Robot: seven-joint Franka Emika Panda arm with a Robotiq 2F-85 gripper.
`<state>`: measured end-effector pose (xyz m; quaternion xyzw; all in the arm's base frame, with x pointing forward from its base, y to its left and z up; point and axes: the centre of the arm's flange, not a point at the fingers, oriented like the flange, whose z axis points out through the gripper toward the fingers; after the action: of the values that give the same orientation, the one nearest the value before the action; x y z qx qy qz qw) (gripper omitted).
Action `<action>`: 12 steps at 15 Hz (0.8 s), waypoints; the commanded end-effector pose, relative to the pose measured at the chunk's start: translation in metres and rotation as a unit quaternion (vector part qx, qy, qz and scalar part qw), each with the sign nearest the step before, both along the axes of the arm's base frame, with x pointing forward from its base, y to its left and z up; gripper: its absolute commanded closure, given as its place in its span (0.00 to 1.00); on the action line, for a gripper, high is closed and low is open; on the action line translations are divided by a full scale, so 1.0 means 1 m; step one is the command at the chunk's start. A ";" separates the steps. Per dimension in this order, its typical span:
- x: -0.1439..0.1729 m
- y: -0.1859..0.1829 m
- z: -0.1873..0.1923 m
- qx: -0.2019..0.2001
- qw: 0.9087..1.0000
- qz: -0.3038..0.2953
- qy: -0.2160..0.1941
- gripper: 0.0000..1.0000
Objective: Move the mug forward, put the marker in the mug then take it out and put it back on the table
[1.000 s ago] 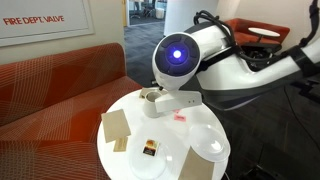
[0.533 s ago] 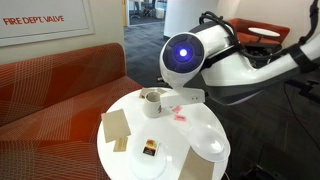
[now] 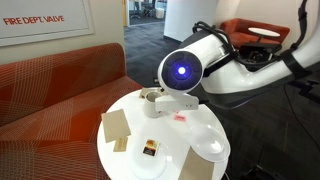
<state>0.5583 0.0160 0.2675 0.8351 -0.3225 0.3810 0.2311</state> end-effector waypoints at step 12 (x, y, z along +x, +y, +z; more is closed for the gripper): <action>0.033 0.013 -0.046 -0.021 0.998 0.019 -0.051 0.97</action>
<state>0.5798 0.0280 0.2284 0.8277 -0.3093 0.4120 0.2224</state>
